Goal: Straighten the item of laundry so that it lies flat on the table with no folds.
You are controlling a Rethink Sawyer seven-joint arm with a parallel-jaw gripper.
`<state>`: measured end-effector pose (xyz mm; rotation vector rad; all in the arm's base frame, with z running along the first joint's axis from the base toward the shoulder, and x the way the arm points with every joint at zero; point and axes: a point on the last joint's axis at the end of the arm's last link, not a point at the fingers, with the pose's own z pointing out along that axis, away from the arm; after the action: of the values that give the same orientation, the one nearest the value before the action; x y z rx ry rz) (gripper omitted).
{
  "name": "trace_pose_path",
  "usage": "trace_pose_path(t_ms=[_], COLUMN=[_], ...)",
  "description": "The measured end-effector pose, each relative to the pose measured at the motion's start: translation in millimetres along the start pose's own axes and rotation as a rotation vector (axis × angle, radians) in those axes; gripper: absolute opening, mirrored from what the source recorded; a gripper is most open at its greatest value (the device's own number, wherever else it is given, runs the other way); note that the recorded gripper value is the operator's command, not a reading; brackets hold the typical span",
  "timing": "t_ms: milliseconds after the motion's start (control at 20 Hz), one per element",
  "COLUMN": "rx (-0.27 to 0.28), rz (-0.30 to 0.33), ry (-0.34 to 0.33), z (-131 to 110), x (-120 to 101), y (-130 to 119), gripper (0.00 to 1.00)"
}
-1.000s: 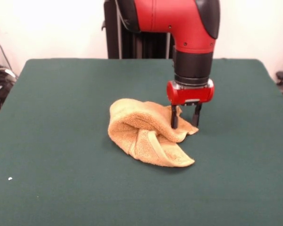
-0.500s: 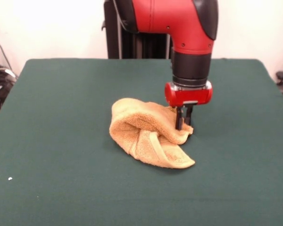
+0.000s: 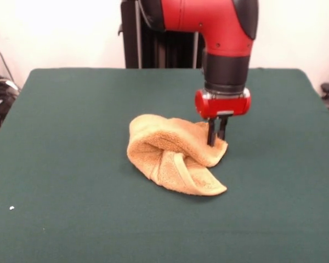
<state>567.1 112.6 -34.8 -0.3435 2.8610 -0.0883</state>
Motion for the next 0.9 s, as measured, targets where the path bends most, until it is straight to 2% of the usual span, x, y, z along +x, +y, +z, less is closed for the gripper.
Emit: trace_pose_path(t_ms=[450, 500, 700, 750, 900], rx=[0.008, 0.01, 0.011, 0.014, 0.021], rz=[0.004, 0.016, 0.044, 0.062, 0.075], ry=[0.043, 0.063, 0.091, 0.099, 0.1], z=[-86, -109, -143, -161, -181], x=[-9, -13, -20, -26, -32], y=[5, 4, -2, -6, -8], gripper=[0.0, 0.0, 0.0, 0.0, 0.0])
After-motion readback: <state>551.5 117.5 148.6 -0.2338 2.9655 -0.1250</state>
